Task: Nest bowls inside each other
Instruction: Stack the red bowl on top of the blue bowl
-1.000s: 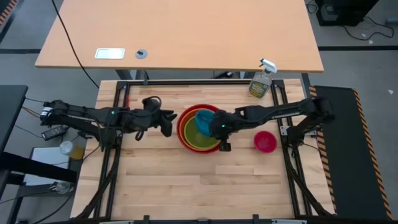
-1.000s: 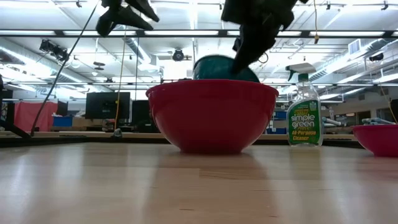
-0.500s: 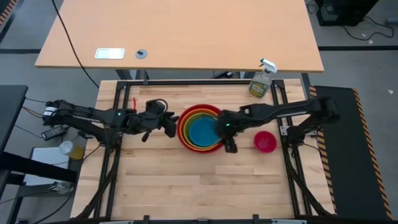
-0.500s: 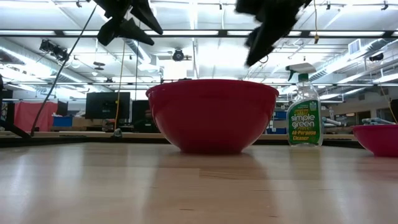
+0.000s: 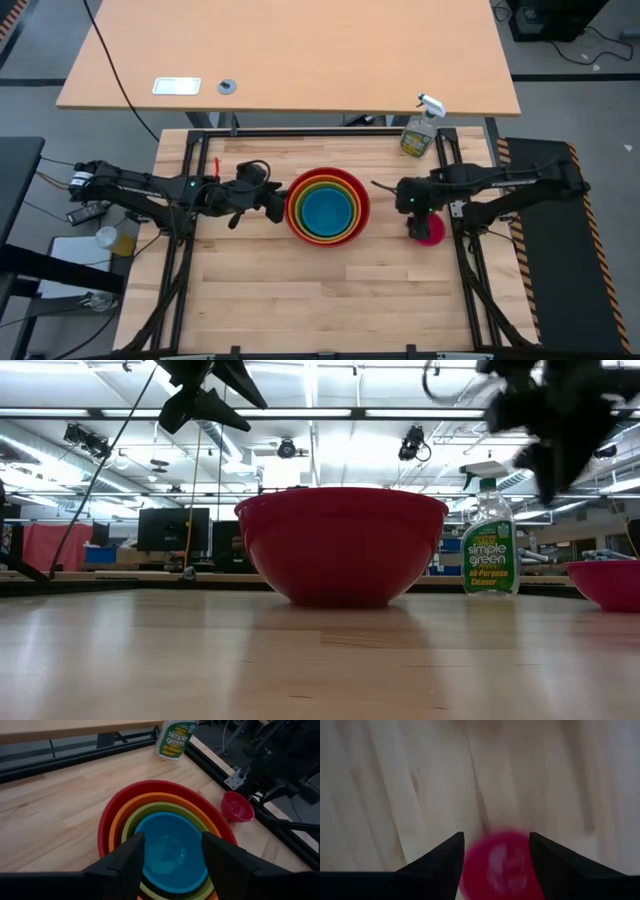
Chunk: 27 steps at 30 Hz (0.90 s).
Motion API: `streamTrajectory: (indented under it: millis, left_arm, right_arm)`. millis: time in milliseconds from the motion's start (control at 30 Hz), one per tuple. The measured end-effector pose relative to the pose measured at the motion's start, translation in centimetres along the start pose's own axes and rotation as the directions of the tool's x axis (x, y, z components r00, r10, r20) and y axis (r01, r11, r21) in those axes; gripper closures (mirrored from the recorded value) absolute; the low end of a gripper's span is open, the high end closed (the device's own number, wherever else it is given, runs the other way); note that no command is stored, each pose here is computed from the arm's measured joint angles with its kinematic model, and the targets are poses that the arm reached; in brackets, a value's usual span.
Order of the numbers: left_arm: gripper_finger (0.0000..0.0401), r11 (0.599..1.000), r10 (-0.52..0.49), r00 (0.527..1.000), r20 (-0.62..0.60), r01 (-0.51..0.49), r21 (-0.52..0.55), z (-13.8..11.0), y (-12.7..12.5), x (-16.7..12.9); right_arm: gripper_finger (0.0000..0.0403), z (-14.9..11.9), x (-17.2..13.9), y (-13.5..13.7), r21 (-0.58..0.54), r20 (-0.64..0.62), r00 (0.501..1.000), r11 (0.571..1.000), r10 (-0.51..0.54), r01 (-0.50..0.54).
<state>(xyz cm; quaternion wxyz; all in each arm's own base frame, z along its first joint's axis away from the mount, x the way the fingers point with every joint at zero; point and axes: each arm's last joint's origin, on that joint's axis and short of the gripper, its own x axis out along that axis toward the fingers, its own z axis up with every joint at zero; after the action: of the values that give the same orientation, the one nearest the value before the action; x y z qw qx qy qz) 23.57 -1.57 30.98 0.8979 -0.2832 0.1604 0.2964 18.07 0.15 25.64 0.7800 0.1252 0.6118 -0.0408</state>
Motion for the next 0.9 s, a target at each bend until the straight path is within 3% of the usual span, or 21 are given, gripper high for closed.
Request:
streamTrajectory:
  millis: [133,333,467,667,767,900]
  left_arm:
    - [0.0204,1.0,0.004,1.0,0.002,-0.004,-0.001,0.1,0.1,0.1]
    - [0.0204,1.0,0.009,1.0,0.006,-0.009,0.015,0.2,0.2,0.1]
    - [0.0204,1.0,0.009,1.0,0.005,-0.009,0.015,0.2,0.2,0.1]
    - [0.0204,1.0,0.008,1.0,0.005,-0.008,0.015,0.2,0.2,0.1]
    - [0.0204,1.0,0.008,1.0,0.005,-0.008,0.015,0.2,0.2,0.1]
    - [0.0204,1.0,0.008,1.0,0.005,-0.008,0.015,0.2,0.2,0.1]
  right_arm:
    - [0.0176,-1.4,2.1,-0.8,0.05,-0.178,0.982,0.996,-0.066,0.076]
    - [0.0176,-1.1,5.1,-2.5,0.077,-0.329,0.936,0.984,-0.127,0.16]
    - [0.0176,-0.6,6.5,-3.8,0.046,-0.408,0.892,0.971,-0.195,0.233]
    - [0.0184,0.1,8.0,-5.0,-0.015,-0.457,0.865,0.974,-0.208,0.227]
    - [0.0212,0.3,8.5,-5.3,-0.024,-0.464,0.862,0.975,-0.205,0.219]
    - [0.0294,0.4,8.8,-5.3,-0.016,-0.467,0.865,0.98,-0.181,0.196]
